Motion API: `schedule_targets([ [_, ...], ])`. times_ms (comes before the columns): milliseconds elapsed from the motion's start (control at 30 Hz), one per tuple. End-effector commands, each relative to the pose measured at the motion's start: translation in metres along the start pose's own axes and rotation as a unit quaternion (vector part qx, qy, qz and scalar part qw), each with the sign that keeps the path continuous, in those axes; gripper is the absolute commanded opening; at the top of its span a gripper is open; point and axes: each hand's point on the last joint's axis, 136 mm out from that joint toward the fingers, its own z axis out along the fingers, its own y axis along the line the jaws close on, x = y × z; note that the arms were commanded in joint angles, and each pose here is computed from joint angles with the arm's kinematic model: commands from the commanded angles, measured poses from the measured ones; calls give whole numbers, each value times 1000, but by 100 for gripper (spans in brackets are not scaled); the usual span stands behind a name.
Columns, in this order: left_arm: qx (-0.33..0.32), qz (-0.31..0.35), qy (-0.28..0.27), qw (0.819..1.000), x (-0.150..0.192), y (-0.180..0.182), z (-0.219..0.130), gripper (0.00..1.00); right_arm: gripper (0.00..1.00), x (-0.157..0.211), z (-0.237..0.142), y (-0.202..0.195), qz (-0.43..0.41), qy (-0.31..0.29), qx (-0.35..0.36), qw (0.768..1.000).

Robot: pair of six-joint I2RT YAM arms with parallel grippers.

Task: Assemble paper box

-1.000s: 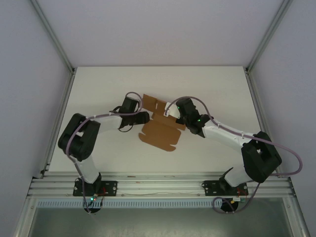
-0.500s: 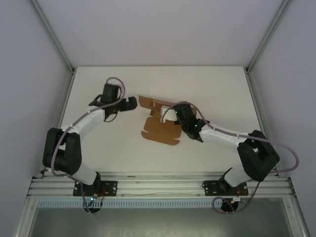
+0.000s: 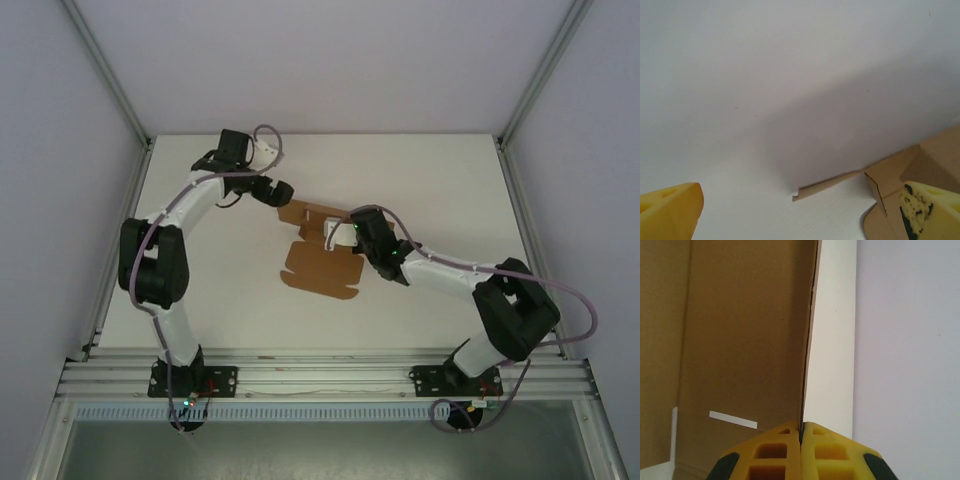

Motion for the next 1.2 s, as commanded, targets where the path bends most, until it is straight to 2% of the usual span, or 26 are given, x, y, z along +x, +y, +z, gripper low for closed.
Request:
schedule_targets([
  [0,67,62,54,994,14,-23,8,100,0,-1,5,-4,9,3,-12,1000],
  [200,92,79,72,990,9,-25,27,98,0,-4,10,-6,17,2,-15,1000],
  [300,103,82,86,988,10,-27,31,91,0,-3,12,-6,17,7,-13,1000],
  [367,113,84,90,986,12,-30,31,81,0,0,12,-8,20,12,-10,1000],
  [500,117,82,90,986,15,-32,33,44,0,-1,12,-10,26,13,-4,1000],
  [700,131,70,97,984,18,-39,34,26,0,-1,9,-17,36,12,6,999],
  [867,88,28,101,991,15,-36,34,12,0,0,5,-23,47,20,26,998],
  [933,31,1,66,997,0,-29,34,0,0,-3,2,-26,56,15,32,998],
  [1000,-32,-33,20,999,-12,-22,29,0,0,-5,1,-28,59,16,41,997],
  [1067,-104,-78,-34,991,-20,-14,20,0,0,-6,0,-29,60,21,52,997],
  [1100,-122,-100,-66,985,-25,-16,12,0,0,-6,0,-28,60,24,55,996],
  [1167,-117,-157,-110,975,-28,-27,2,0,0,-6,0,-28,69,29,63,995],
])
